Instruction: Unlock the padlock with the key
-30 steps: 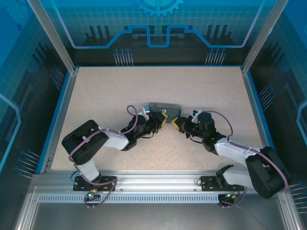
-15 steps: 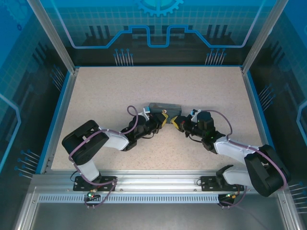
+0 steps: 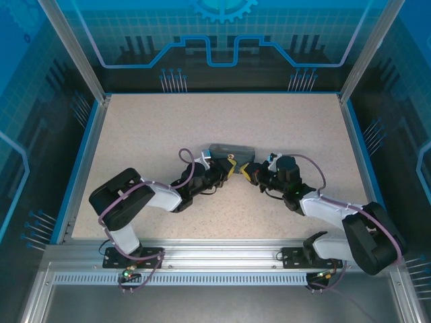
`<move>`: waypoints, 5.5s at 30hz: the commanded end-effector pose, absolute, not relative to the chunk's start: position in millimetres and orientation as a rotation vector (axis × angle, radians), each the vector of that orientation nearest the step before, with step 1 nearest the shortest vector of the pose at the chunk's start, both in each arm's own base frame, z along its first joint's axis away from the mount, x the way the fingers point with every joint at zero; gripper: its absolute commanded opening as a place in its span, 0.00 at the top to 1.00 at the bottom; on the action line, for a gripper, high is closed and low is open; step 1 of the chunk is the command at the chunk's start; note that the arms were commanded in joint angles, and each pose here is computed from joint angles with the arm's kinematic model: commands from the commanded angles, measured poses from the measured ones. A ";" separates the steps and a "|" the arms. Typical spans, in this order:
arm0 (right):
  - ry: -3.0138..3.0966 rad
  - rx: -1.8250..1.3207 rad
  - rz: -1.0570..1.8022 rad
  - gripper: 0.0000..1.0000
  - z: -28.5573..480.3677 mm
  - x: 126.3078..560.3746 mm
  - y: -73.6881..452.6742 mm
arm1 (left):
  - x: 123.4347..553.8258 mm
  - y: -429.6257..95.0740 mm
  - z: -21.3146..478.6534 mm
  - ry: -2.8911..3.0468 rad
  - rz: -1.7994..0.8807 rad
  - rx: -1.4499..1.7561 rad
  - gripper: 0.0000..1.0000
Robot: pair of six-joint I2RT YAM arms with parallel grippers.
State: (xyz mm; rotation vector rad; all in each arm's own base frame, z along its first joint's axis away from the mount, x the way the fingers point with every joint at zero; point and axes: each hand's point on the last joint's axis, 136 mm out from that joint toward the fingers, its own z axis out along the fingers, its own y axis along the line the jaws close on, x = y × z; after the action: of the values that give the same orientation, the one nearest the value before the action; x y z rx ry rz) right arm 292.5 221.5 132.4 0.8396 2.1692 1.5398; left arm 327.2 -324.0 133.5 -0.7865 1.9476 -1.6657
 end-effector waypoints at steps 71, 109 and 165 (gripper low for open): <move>2.148 0.329 1.452 1.00 162.5 317.4 233.1 | 318.0 -346.3 166.0 1.778 -1.889 -0.765 1.00; 2.136 0.762 1.715 1.00 152.8 317.0 234.2 | 319.0 -347.7 168.1 1.773 -1.893 -0.755 1.00; 2.119 0.352 1.577 1.00 153.8 306.0 223.4 | 299.8 -347.1 167.7 1.889 -1.989 -0.466 1.00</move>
State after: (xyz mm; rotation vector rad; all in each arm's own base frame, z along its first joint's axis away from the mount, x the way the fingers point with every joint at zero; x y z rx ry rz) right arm 302.0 220.8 134.9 0.4084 2.1936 1.5555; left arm 329.4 -324.7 136.0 -0.7145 1.9231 -1.8056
